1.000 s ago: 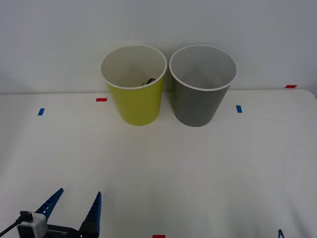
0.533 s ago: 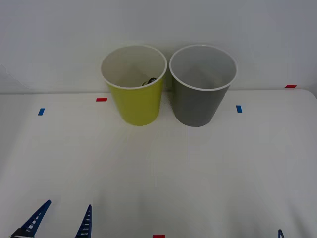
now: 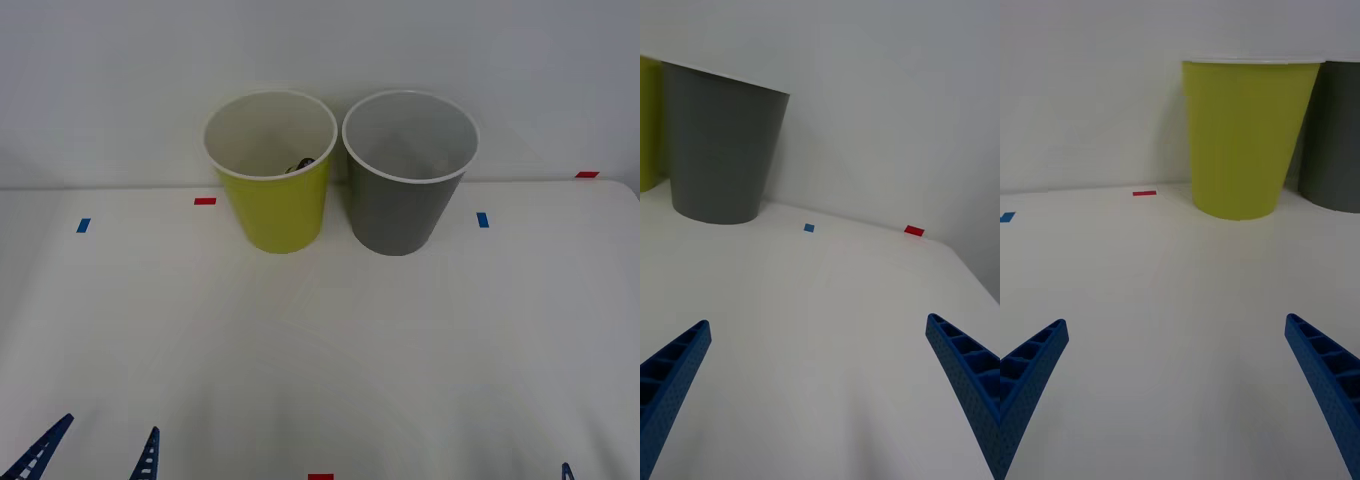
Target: Put cans in the gray bin and PET bottles in the light green bin.
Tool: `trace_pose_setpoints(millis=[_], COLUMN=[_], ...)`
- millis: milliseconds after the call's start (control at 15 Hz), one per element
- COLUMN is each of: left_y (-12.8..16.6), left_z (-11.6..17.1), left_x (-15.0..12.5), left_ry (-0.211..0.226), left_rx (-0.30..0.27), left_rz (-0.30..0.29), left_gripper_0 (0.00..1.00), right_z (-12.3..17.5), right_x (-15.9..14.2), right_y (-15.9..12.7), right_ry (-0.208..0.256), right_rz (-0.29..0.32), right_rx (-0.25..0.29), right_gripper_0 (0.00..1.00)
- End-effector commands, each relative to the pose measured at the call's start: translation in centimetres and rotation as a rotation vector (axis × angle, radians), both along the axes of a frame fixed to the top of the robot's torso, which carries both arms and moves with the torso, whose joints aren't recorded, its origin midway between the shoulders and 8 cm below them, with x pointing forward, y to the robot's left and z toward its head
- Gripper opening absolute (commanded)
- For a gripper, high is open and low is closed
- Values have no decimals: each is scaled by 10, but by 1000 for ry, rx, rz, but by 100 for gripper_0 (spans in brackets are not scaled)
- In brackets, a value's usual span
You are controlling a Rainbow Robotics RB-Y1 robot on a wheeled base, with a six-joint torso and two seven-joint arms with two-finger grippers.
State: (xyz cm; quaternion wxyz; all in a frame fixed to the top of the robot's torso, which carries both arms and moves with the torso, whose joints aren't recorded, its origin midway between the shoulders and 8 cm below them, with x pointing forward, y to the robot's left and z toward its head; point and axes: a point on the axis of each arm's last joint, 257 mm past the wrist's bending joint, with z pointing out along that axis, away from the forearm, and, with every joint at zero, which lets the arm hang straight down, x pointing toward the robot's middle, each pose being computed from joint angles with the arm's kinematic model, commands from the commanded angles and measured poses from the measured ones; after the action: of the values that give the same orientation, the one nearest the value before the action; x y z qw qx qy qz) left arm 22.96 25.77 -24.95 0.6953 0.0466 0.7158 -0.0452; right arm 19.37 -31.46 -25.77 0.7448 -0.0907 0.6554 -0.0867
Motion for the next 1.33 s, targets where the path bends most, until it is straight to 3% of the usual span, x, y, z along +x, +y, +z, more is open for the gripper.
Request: trace_pose_setpoints(millis=[67, 400, 1333], left_y=[-4, -6, -6], left_z=[-8, -14, -16], left_x=[-17, -25, -26], left_ry=[22, 23, 29], left_rx=[-3, 23, 27], left_rz=[44, 51, 52], left_gripper_0=[100, 100, 100], right_z=[0, 0, 0], right_x=[0, 0, 0], right_y=[0, 0, 0], right_ry=[0, 0, 0], right_rz=[0, 0, 0], right_rx=[0, 0, 0], right_gripper_0=[100, 100, 100])
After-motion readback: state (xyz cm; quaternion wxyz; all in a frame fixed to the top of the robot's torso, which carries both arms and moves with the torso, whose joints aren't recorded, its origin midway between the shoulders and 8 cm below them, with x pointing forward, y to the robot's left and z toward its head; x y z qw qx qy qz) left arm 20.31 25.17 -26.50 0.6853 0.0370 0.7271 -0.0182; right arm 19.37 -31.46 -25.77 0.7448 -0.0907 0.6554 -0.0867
